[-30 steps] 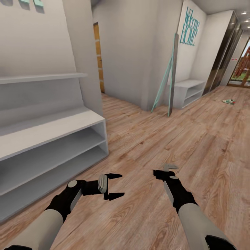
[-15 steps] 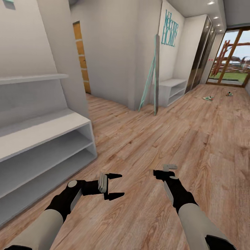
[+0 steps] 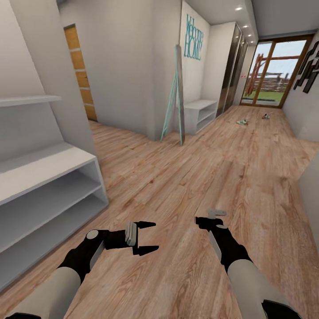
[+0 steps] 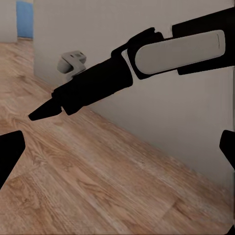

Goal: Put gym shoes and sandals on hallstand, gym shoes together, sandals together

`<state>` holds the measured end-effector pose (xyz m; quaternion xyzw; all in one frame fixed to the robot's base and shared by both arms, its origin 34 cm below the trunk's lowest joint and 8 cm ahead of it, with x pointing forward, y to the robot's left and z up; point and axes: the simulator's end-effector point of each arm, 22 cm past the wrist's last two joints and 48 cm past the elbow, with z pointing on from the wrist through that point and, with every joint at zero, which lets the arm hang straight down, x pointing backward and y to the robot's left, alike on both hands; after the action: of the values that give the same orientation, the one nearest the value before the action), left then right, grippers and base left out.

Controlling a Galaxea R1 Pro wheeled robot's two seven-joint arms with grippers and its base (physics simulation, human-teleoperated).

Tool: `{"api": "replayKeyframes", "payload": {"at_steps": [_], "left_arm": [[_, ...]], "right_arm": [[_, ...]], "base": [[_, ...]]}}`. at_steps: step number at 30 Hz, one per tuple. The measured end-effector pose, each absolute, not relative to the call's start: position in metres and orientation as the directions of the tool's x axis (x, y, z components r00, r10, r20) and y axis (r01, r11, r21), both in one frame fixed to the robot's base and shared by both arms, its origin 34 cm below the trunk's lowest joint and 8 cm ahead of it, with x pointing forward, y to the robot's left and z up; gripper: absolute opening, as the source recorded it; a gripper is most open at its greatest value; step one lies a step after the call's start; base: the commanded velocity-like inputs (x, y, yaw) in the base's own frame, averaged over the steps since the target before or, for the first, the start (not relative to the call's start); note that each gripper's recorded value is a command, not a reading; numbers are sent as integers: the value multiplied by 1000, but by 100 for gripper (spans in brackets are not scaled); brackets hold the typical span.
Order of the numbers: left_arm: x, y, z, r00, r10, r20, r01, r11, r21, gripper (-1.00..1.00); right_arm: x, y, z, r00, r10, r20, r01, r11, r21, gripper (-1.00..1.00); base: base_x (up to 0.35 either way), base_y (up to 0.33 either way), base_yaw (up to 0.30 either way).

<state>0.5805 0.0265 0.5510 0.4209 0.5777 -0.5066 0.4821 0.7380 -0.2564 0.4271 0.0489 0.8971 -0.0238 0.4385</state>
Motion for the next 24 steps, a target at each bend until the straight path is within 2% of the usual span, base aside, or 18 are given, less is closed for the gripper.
{"api": "replayKeyframes", "payload": {"at_steps": [18, 24], "left_arm": [[579, 28, 525, -246, -8, -969, 958, 149, -245, 100], [627, 71, 548, -223, -152, -963, 905, 335, -262, 100]], "right_arm": [[732, -256, 402, -616, 67, -785, 109, 994, -1, 100], [732, -256, 402, -615, 67, -786, 109, 994, -1, 100]], "base": [[0, 0, -254], [0, 0, -254]]}}
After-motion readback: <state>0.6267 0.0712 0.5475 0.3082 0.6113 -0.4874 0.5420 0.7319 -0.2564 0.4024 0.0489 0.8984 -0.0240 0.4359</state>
